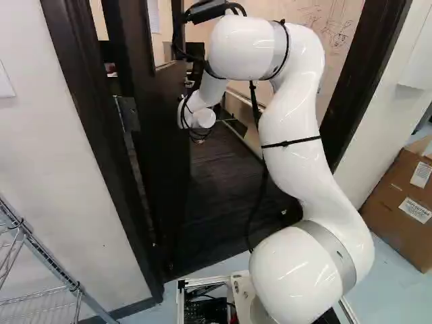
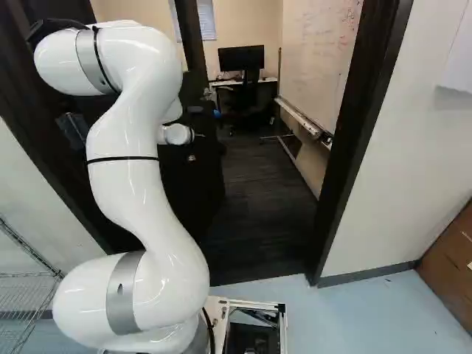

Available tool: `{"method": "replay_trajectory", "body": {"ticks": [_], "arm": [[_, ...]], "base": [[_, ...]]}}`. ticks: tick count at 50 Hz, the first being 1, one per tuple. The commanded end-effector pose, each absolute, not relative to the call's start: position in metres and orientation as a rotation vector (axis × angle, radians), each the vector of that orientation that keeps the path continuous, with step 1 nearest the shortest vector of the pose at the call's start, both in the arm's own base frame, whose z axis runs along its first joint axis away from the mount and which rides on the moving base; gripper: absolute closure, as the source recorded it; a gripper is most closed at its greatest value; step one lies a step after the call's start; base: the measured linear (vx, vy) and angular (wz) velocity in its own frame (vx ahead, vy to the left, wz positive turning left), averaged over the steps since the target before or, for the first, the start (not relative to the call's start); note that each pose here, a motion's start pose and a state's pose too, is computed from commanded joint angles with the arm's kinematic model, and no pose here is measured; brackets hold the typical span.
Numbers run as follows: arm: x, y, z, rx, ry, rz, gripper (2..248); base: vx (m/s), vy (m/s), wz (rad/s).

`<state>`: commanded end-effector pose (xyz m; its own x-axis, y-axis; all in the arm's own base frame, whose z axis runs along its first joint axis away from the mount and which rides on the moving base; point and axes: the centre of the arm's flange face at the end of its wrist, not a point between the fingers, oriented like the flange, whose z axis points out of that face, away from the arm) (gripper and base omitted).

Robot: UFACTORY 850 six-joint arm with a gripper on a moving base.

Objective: Open the door and move inside

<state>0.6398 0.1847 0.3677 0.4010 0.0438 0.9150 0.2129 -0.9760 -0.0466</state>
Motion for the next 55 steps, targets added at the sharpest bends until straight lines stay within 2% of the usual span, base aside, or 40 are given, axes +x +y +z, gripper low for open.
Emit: {"method": "replay_trajectory", "body": {"ticks": [55], "arm": [[0.656,0.271,0.36,-2.395,-0.375,-1.624,3]], "base": [[0.0,0.0,0.0]]}}
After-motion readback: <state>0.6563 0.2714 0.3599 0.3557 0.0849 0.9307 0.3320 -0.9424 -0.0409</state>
